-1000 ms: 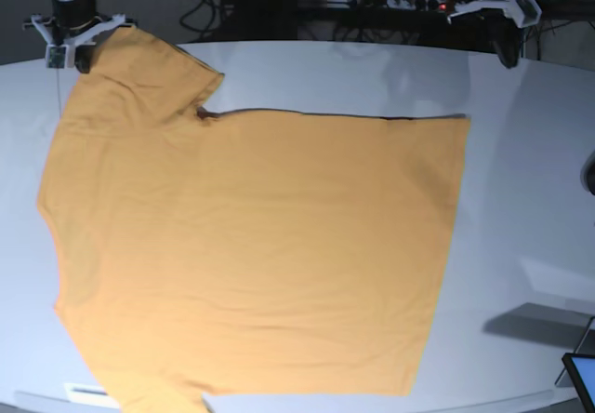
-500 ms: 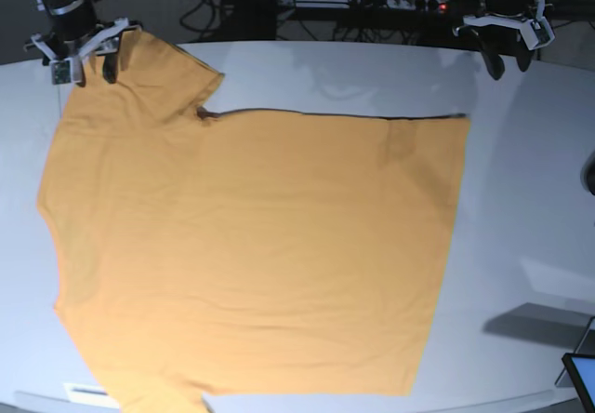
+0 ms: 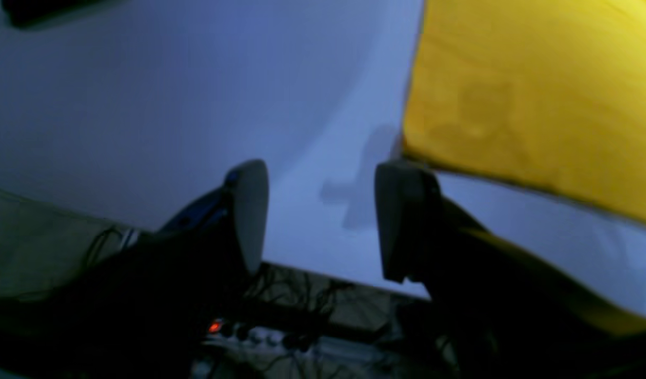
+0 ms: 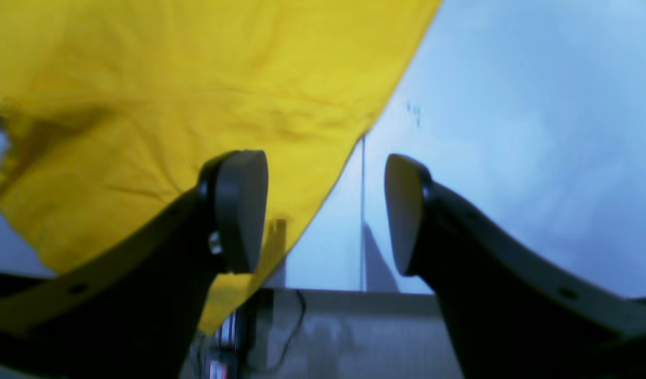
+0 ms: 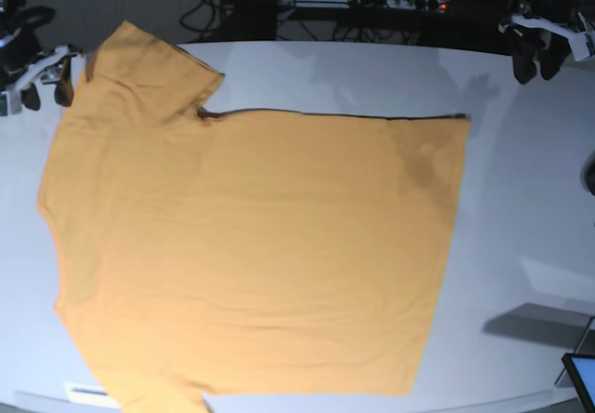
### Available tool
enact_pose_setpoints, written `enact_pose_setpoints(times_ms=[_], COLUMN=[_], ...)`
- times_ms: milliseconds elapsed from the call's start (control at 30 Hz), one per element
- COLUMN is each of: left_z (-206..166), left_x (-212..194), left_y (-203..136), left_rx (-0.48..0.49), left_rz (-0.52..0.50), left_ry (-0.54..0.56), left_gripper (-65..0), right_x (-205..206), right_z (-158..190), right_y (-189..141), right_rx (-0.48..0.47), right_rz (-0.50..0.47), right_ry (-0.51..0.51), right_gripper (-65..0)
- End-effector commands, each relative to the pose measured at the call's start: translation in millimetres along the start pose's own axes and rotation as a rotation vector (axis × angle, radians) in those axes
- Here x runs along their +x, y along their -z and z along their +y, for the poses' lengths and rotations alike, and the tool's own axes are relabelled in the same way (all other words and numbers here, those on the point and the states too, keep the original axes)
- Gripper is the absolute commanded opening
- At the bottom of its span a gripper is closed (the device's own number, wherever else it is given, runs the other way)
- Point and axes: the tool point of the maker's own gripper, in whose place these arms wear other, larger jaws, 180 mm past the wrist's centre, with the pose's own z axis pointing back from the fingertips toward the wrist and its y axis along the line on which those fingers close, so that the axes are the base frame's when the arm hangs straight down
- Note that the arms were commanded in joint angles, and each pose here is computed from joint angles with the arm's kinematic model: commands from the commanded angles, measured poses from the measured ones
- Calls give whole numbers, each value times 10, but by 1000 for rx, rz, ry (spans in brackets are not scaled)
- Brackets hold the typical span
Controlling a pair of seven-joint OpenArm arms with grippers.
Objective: Fold the T-shirt properly
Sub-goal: 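Lower the left gripper onto the shirt's shoulder corner by the collar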
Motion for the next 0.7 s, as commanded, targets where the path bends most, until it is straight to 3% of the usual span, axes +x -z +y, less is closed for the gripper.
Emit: enact_pose_setpoints(times_ms=[0,100,233,333,433,667], left_z=[-11,279,844,1087,1117,688], left_x=[105,-40,-362,-499,-438,31], left_y=[-21,-23,-123,-175,-203,-2], left_rx=[-27,52,173,217,226,187], left_rz=[-11,73,146,179,190,208], left_ry=[35,-21,-231,-300,-260,84], left_gripper=[-331,-331,-331,-331,-331,-331], right_x=[99,56,-60,-151,-182,-149], right_z=[-19,17,12,-241,-487,-549], right_y=[-8,56,145,149,153,140], right_rx=[8,45,93,48,3,-3], right_rz=[-25,16,84,141,172,186], right_ry=[-16,-49,-90,-71,-40,-65], right_gripper=[-303,-303,-303,-303,-303,-303])
